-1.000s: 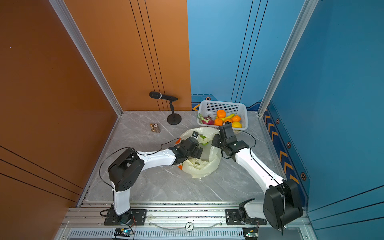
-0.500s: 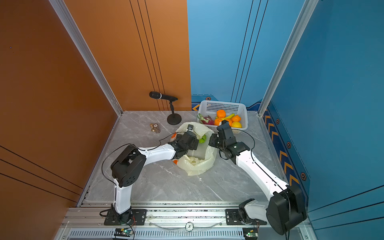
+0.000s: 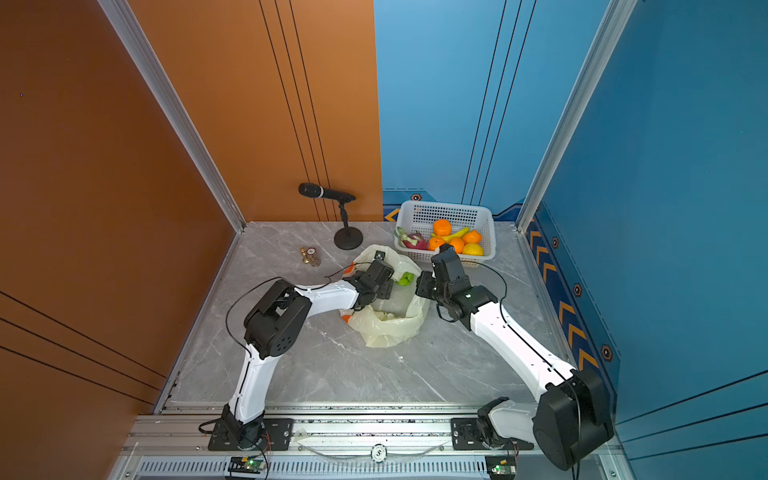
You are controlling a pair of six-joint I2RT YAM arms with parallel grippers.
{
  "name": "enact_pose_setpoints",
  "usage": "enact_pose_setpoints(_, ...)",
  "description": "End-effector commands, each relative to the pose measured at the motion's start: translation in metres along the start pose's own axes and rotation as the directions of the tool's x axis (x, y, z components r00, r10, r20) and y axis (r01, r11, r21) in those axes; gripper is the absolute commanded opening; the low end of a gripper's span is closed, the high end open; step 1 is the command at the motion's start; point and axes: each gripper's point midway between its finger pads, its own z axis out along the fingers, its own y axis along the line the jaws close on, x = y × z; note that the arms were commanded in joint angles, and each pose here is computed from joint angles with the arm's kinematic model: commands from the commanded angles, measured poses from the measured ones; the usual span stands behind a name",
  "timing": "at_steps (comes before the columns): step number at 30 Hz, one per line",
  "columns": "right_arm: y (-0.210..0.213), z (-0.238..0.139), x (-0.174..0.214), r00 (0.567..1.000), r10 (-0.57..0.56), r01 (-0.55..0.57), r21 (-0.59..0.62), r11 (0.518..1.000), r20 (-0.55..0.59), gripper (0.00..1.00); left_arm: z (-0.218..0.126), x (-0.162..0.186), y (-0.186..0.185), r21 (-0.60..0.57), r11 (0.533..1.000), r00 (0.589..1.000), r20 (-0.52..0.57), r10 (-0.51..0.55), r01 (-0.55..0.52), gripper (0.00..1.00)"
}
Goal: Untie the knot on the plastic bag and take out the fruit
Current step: 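Hold the bag open with the right gripper while the left gripper grasps the green pear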
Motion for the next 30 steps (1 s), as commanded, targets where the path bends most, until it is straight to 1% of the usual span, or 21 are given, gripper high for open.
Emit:
enact_pose_setpoints(1,-0.004,-0.007,0.006,1.0,-0.025,0.025,0.012,1.0,-0.014,0.31,-0.002,0.003,-0.006,0.053,0.999,1.0,-0.028,-0.009,0.01,0.69)
enact_pose_setpoints(3,-0.005,-0.01,0.004,0.999,-0.04,0.04,0.02,0.999,-0.009,0.39,-0.008,0.002,-0.009,0.077,0.997,1.0,-0.021,-0.01,0.012,0.63)
enact_pose_setpoints(6,-0.002,-0.018,0.0,0.997,-0.08,0.081,0.011,0.997,-0.007,0.57,-0.02,0.002,-0.014,0.106,0.994,1.0,0.0,-0.006,0.006,0.57)
enact_pose_setpoints(8,0.001,-0.024,-0.003,0.995,-0.104,0.104,0.006,0.995,-0.003,0.67,-0.03,0.001,-0.016,0.12,0.993,1.0,0.017,0.004,-0.006,0.53)
enact_pose_setpoints(12,0.004,-0.04,-0.012,0.986,-0.164,0.164,0.008,0.986,0.03,0.8,-0.054,-0.001,-0.024,0.162,0.986,0.998,0.049,0.031,-0.039,0.46)
enact_pose_setpoints(14,0.006,-0.049,-0.016,0.98,-0.195,0.195,0.008,0.981,0.046,0.84,-0.068,-0.001,-0.026,0.179,0.983,0.998,0.059,0.035,-0.045,0.43)
enact_pose_setpoints(16,0.01,-0.057,-0.018,0.973,-0.223,0.223,-0.005,0.975,0.053,0.86,-0.081,0.002,-0.026,0.198,0.979,0.998,0.055,0.026,-0.036,0.4)
enact_pose_setpoints(20,0.023,-0.071,-0.011,0.965,-0.255,0.259,-0.067,0.964,0.062,0.86,-0.109,0.004,-0.021,0.228,0.974,0.999,0.039,-0.02,0.01,0.38)
enact_pose_setpoints(26,0.044,-0.086,0.004,0.946,-0.318,0.324,-0.127,0.937,0.065,0.86,-0.134,0.003,-0.016,0.281,0.957,0.997,0.028,-0.078,0.067,0.37)
enact_pose_setpoints(28,0.048,-0.089,0.008,0.945,-0.322,0.326,-0.137,0.935,0.057,0.86,-0.14,0.001,-0.018,0.323,0.942,0.995,0.012,-0.099,0.09,0.37)
enact_pose_setpoints(30,0.05,-0.091,0.01,0.951,-0.306,0.31,-0.146,0.939,0.049,0.86,-0.152,0.0,-0.028,0.4,0.912,0.995,0.003,-0.1,0.09,0.38)
